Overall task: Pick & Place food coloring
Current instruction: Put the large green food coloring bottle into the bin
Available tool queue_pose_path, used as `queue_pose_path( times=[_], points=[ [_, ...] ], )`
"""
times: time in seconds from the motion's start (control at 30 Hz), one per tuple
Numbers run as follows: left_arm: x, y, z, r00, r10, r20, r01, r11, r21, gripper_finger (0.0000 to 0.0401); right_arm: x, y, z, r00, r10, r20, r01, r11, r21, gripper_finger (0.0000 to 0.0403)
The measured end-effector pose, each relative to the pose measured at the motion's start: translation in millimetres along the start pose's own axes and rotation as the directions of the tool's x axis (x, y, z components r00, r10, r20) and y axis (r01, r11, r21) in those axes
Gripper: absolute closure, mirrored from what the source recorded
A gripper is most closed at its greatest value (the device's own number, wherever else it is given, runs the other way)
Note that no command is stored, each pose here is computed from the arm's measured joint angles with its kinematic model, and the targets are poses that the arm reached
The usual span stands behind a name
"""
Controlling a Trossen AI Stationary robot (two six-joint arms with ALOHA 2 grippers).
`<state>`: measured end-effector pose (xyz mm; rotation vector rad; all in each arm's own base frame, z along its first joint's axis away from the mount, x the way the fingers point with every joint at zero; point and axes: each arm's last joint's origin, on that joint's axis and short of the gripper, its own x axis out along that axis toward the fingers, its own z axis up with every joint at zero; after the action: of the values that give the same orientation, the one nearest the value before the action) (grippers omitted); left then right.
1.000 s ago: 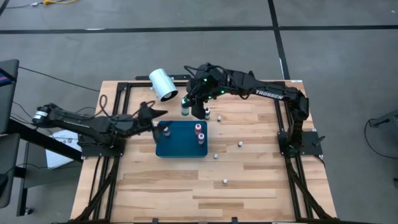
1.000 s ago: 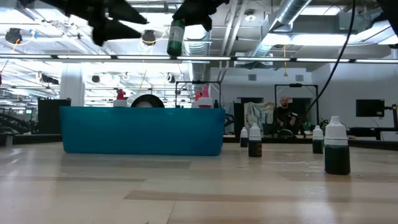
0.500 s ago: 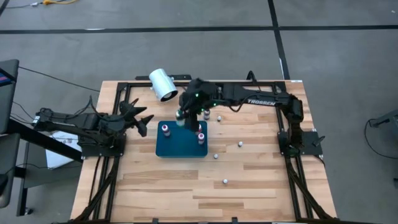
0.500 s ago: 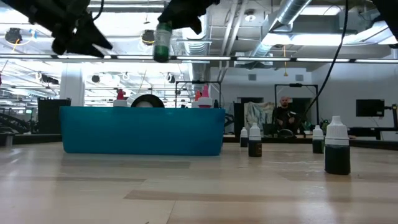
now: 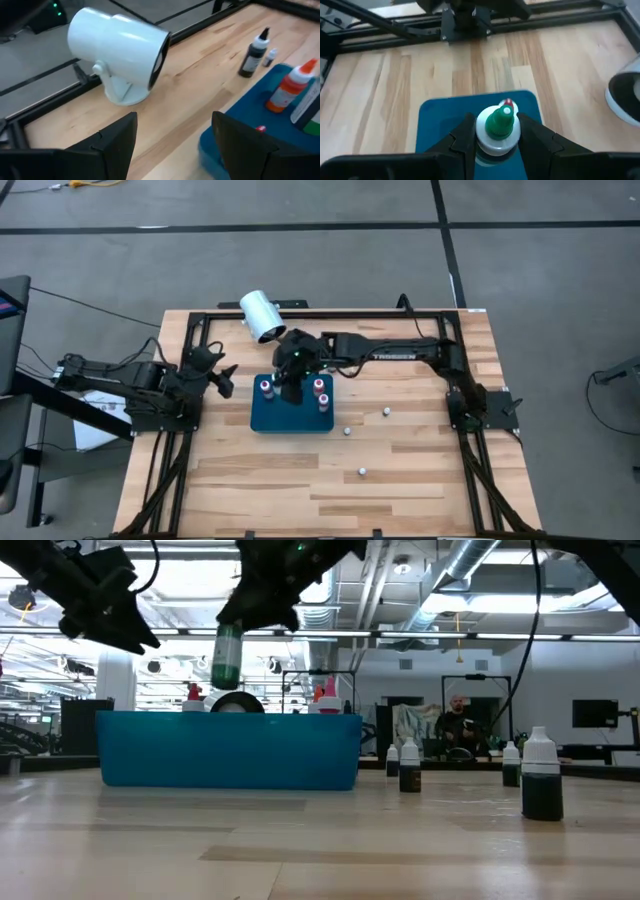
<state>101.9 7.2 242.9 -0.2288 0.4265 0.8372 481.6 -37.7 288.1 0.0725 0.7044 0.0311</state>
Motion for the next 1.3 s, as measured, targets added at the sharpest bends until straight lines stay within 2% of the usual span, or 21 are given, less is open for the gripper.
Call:
queue_pose_path(
  times=[0.17, 0.37, 0.5, 0.73, 0.9, 1.07, 1.17, 1.3],
  points=[
    [0.0, 1.6, -1.7, 1.000, 0.017, -0.008, -0.017, 1.000, 0.010, 0.0152, 19.0, -3.1, -8.6, 0.999, -0.020, -0.026, 0.020, 1.000, 0.005, 0.0296],
    [0.0, 1.9, -2.2, 1.000, 0.020, -0.013, -0.020, 1.000, 0.018, 0.0152, 24.9, -6.5, -11.4, 0.995, -0.091, -0.034, 0.091, 0.996, 0.002, 0.0296],
    [0.0, 1.8, -2.3, 1.000, 0.016, -0.016, -0.015, 1.000, 0.021, 0.0152, 29.7, -10.8, -15.2, 0.994, -0.100, -0.051, 0.101, 0.995, 0.007, 0.0296],
    [-0.1, -0.3, -3.7, 0.996, -0.055, -0.070, 0.054, 0.998, -0.016, 0.0152, 40.1, -7.5, -20.2, 0.994, -0.094, -0.062, 0.094, 0.996, 0.002, 0.0296],
    [-1.0, -0.7, -4.3, 0.991, -0.097, -0.093, 0.102, 0.993, 0.057, 0.0152, 43.7, -6.9, -22.5, 0.993, -0.091, -0.071, 0.091, 0.996, 0.001, 0.0296],
    [-3.4, -0.2, -5.4, 0.972, -0.233, -0.045, 0.235, 0.970, 0.066, 0.0152, 47.1, -6.1, -25.8, 0.992, -0.091, -0.087, 0.091, 0.996, -0.001, 0.0296],
    [-4.2, 0.9, -9.3, 0.942, -0.336, 0.017, 0.334, 0.940, 0.074, 0.0152, 46.9, -6.1, -24.9, 0.992, -0.092, -0.081, 0.092, 0.996, -0.003, 0.0296],
    [-7.6, 9.3, -18.4, 0.905, -0.420, 0.059, 0.417, 0.907, 0.064, 0.0152, 46.7, -7.8, -24.4, 0.992, -0.104, -0.076, 0.104, 0.995, -0.008, 0.0296]
  ],
)
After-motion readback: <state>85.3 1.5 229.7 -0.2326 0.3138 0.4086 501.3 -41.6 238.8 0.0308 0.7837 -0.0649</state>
